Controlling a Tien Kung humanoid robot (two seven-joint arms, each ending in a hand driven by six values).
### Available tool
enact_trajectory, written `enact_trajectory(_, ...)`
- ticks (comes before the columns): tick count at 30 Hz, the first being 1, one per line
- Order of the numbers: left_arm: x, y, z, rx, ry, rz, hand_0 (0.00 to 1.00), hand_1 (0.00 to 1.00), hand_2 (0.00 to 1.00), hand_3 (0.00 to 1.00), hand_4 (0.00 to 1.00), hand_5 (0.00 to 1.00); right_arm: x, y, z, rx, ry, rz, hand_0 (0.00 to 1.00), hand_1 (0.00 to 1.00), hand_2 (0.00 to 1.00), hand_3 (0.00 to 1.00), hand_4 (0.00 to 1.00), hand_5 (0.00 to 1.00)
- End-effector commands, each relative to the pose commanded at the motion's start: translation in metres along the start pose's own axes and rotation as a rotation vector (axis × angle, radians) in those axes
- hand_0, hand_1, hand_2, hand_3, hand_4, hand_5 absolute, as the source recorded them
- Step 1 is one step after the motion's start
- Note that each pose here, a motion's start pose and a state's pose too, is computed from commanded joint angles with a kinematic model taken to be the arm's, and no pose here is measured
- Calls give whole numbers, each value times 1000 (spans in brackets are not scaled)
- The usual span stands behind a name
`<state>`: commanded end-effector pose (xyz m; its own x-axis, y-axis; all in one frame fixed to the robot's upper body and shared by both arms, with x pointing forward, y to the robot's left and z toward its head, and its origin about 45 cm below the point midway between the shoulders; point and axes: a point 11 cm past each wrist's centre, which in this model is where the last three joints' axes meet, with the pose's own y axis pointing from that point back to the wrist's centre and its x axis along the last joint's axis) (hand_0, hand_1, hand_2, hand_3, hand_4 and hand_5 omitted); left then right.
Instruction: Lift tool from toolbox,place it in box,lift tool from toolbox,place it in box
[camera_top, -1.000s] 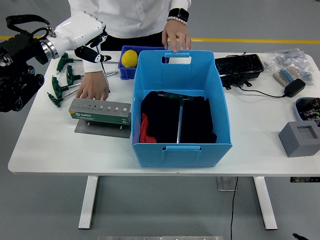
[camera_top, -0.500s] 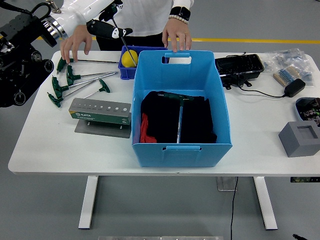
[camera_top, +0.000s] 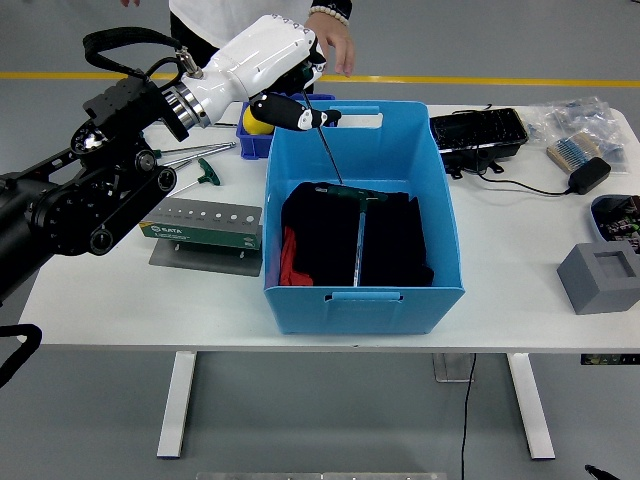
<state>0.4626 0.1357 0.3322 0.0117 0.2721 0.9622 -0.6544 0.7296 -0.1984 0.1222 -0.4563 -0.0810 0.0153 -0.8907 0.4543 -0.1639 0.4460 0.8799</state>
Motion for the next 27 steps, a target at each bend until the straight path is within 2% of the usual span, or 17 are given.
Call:
enact_trajectory(9, -48, -5, 14, -17, 55, -97, 74, 2, 6, 18, 825, 267, 1, 0, -4, 5, 7, 1, 620, 608, 677, 547, 787, 658)
enact_trajectory(10, -53, -6, 16, -20, 67, -108, 174, 25, 114, 142, 810, 308, 1, 0, -4, 5, 6, 1, 621, 606, 677, 547, 787, 659)
enact_trajectory(15, -74, -11, 29, -40, 109, -157, 174, 25, 114, 142, 810, 308, 2, 0, -5, 7, 6, 2, 621, 606, 677, 547, 787, 659)
enact_trajectory(16, -76, -12, 31, -42, 115, -163, 211, 144, 235, 300, 828, 395, 2, 0, -5, 8, 6, 2, 621, 606, 677, 548, 787, 659)
enact_trajectory(21, -89, -18, 38, -23, 159, -207, 211, 144, 235, 300, 828, 395, 3, 0, -6, 9, 8, 4, 621, 606, 677, 548, 787, 659)
enact_trajectory(22, -91, -19, 38, -19, 166, -213, 283, 281, 411, 449, 853, 454, 3, 0, -7, 10, 8, 4, 622, 606, 676, 548, 787, 658)
enact_trajectory(27, -96, -22, 41, -12, 185, -220, 283, 281, 411, 449, 853, 454, 4, 1, -8, 11, 11, 5, 622, 606, 676, 548, 787, 658)
